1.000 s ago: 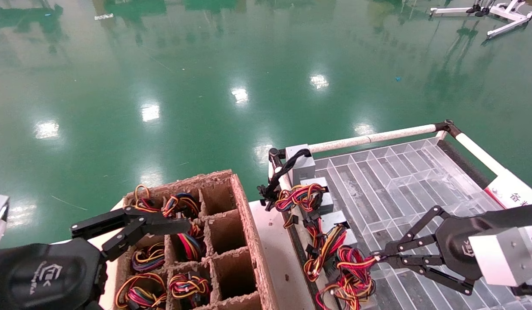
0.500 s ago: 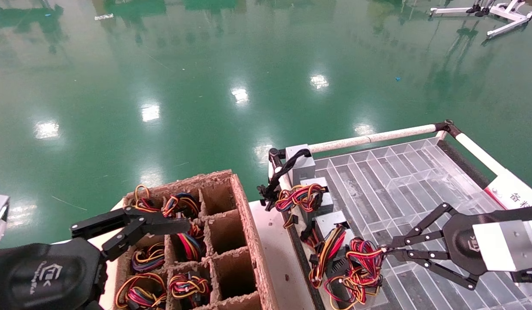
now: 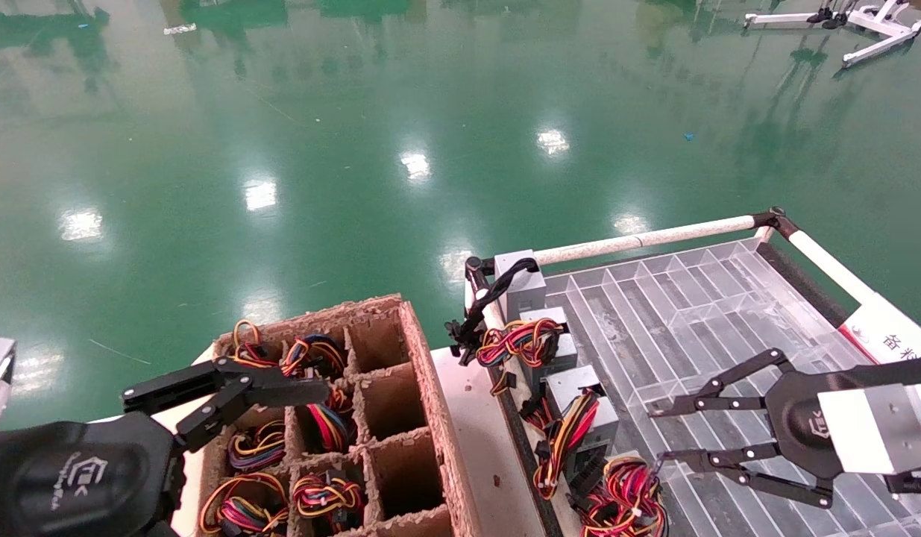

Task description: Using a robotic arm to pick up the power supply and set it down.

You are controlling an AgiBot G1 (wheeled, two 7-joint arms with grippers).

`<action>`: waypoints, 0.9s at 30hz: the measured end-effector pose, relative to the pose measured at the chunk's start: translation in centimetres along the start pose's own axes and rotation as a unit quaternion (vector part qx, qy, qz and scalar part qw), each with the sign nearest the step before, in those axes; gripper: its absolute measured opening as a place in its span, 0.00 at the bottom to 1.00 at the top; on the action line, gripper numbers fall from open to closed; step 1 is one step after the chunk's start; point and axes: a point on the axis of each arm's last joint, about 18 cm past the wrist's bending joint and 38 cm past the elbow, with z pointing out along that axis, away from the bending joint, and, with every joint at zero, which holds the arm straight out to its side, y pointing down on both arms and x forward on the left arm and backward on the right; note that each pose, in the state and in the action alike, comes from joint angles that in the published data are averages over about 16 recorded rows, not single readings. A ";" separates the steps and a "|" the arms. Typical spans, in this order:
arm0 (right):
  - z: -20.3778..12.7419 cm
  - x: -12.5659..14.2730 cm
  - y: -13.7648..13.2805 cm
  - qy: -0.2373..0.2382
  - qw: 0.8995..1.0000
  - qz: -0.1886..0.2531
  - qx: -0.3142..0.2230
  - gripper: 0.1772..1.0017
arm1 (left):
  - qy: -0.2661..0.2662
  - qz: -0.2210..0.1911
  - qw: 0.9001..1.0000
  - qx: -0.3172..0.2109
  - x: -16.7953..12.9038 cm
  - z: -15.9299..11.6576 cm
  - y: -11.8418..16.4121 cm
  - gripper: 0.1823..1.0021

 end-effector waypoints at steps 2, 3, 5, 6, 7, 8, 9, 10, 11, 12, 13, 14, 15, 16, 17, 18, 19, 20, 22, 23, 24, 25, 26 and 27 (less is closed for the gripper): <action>0.0 0.0 -0.2 0.004 1.000 0.003 0.005 0.21 | 0.000 0.000 1.000 0.000 0.0 0.0 0.0 1.00; -0.1 0.0 -0.3 0.007 1.000 0.005 0.009 0.23 | 0.000 0.000 1.000 0.000 0.0 0.0 0.0 1.00; -0.1 0.1 -0.5 0.015 1.000 0.010 0.017 0.28 | 0.000 0.000 1.000 0.000 0.0 0.0 0.0 1.00; -0.2 0.2 -0.7 0.019 0.999 0.014 0.021 0.31 | 0.000 0.000 1.000 0.000 0.0 0.0 0.0 1.00; -0.3 0.2 -0.8 0.024 0.999 0.018 0.026 0.33 | 0.000 0.000 1.000 0.000 0.0 0.0 0.0 1.00; -0.4 0.3 -1.0 0.030 0.999 0.022 0.032 0.35 | 0.000 0.000 1.000 0.000 0.0 0.0 0.0 1.00; -0.4 0.3 -1.2 0.035 0.998 0.027 0.038 0.38 | 0.000 0.000 1.000 0.000 0.0 0.0 0.0 1.00; -0.5 0.4 -1.3 0.041 0.998 0.033 0.044 0.41 | 0.000 0.000 1.000 0.000 0.0 0.0 0.0 1.00; -0.6 0.4 -1.5 0.046 0.997 0.038 0.050 0.44 | 0.000 0.000 1.000 0.000 0.0 0.0 0.0 1.00; -0.7 0.5 -1.6 0.051 0.996 0.042 0.056 0.46 | 0.000 0.000 1.000 0.000 0.0 0.0 0.0 1.00; -0.9 0.5 -1.7 0.056 0.995 0.047 0.061 0.49 | 0.000 0.000 1.000 0.000 0.0 0.0 0.0 1.00; -1.0 0.6 -1.8 0.062 0.995 0.052 0.066 0.52 | 0.000 0.000 1.000 0.000 0.0 0.0 0.0 1.00; -1.1 0.6 -1.9 0.067 0.994 0.056 0.071 0.55 | 0.000 0.000 1.000 0.000 0.0 0.0 0.0 1.00; -1.1 0.7 -2.0 0.071 0.993 0.061 0.076 0.58 | 0.000 0.000 1.000 0.000 0.0 0.0 0.0 1.00; -1.2 0.7 -2.1 0.075 0.992 0.066 0.081 0.62 | 0.000 0.000 1.000 0.000 0.0 0.0 0.0 1.00; -1.2 0.7 -2.2 0.078 0.991 0.071 0.086 0.64 | 0.000 0.000 1.000 0.000 0.0 0.0 0.0 1.00; -1.2 0.7 -2.4 0.081 0.990 0.076 0.091 0.66 | 0.000 0.000 1.000 0.000 0.0 0.0 0.0 1.00; -1.1 0.7 -2.4 0.083 0.989 0.081 0.096 0.68 | 0.000 0.000 1.000 0.000 0.0 0.0 0.0 1.00; -0.9 0.7 -2.6 0.084 0.987 0.091 0.106 0.73 | 0.000 0.000 1.000 0.000 0.0 0.0 0.0 1.00; -0.7 0.6 -2.7 0.084 0.986 0.095 0.111 0.76 | 0.000 0.000 1.000 0.000 0.0 0.0 0.0 1.00; -0.5 0.5 -2.8 0.084 0.985 0.099 0.116 0.79 | 0.000 0.000 1.000 0.000 0.0 0.0 0.0 1.00; -0.3 0.5 -3.0 0.082 0.984 0.103 0.121 0.80 | 0.000 0.000 1.000 0.000 0.0 0.0 0.0 1.00; -0.1 0.4 -3.1 0.081 0.983 0.107 0.126 0.82 | 0.000 0.000 1.000 0.000 0.0 0.0 0.0 1.00; 0.2 0.3 -3.2 0.079 0.982 0.111 0.131 0.84 | 0.000 0.000 1.000 0.000 0.0 0.0 0.0 1.00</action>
